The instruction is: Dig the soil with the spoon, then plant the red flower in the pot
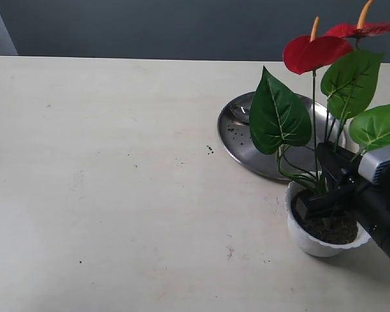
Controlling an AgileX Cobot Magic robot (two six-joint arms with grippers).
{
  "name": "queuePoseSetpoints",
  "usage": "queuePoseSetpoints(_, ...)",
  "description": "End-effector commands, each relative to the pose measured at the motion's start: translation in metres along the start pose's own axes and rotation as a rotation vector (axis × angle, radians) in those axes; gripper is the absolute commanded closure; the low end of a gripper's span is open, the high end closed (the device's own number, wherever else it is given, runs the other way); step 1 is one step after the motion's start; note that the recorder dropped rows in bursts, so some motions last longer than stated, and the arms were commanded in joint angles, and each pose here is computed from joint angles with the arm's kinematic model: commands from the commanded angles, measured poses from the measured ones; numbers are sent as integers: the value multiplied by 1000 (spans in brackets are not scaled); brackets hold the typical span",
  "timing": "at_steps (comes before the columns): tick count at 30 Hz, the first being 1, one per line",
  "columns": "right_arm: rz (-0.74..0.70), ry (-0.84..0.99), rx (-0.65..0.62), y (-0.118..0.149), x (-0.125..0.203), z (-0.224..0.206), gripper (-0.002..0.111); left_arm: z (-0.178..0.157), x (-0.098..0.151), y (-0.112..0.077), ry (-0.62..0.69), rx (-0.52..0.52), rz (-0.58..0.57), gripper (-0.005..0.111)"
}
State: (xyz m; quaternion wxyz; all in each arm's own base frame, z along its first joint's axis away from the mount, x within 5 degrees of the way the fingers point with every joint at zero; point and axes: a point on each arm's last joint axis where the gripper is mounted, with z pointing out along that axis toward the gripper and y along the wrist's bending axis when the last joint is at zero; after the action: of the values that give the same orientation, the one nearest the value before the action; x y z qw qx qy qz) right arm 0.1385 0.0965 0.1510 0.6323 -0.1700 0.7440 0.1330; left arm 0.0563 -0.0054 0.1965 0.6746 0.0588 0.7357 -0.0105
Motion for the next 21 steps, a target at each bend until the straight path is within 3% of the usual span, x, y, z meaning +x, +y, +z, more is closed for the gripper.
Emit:
queuePoseSetpoints(1, -1, 109, 11, -2, 12, -3, 109, 0, -2, 0, -14, 6, 1, 106)
queuePoseSetpoints(13, -1, 111, 11, -2, 12, -3, 109, 0, -2, 0, -14, 6, 1, 106)
queuePoseSetpoints(15, -1, 111, 11, -2, 12, -3, 105, 0, -2, 0, -14, 6, 1, 106)
queuePoseSetpoints(18, 3, 112, 21, -3, 12, -3, 84, 0, -2, 0, -14, 6, 1, 106)
queuePoseSetpoints(21, 13, 114, 45, -5, 12, -3, 81, 0, -2, 0, -14, 6, 1, 106)
